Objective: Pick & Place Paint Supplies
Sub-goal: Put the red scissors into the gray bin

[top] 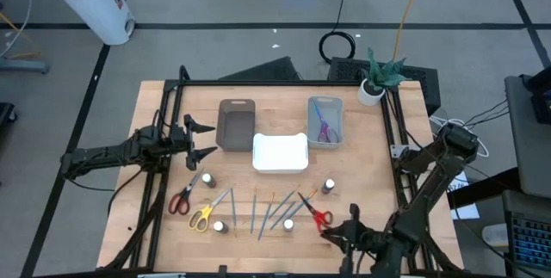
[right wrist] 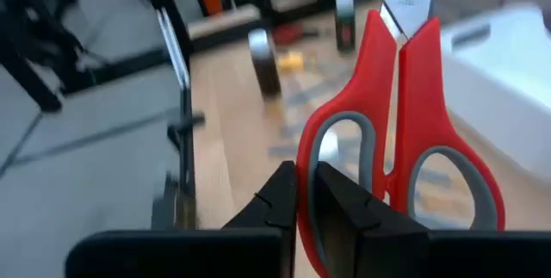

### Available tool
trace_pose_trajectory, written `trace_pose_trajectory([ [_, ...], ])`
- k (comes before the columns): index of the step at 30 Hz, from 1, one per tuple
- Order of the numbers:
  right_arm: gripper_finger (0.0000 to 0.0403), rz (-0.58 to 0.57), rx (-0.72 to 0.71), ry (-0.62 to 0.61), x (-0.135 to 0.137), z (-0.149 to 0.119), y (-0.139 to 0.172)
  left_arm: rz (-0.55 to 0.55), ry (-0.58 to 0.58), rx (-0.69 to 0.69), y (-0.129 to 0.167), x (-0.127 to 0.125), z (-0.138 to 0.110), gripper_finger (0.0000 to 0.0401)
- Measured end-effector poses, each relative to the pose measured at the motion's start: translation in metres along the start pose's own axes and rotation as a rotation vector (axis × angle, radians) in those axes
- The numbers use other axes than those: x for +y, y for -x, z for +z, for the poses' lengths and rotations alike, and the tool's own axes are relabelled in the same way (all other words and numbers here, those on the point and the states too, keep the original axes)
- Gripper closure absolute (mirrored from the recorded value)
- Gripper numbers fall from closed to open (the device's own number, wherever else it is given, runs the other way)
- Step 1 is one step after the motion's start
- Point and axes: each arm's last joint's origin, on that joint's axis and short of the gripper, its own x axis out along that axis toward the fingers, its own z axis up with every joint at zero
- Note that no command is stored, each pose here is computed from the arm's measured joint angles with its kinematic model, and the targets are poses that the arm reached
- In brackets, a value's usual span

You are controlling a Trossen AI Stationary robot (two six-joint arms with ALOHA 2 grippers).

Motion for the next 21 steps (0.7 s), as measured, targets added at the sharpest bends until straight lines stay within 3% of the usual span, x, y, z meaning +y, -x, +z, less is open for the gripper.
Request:
trace_pose_trajectory([
  [5,0.0389,0.101,-0.106,-0.043,-0.02,0.008,-0.028,0.0,0.0,0.0,0.0,0.0,0.0,0.0068],
  [8,0.0389,0.234,-0.129,-0.082,-0.04,0.016,-0.041,0.0,0.0,0.0,0.0,0.0,0.0,0.0068],
  [11,0.0388,0.289,-0.193,-0.119,-0.065,0.027,-0.045,0.0,0.0,0.0,0.0,0.0,0.0,0.0068],
  [16,0.0388,0.183,-0.268,-0.151,-0.114,0.044,-0.044,0.0,0.0,0.0,0.0,0.0,0.0,0.0068],
  [21,0.0389,0.004,-0.355,-0.179,-0.157,0.051,-0.035,0.0,0.0,0.0,0.0,0.0,0.0,0.0068],
])
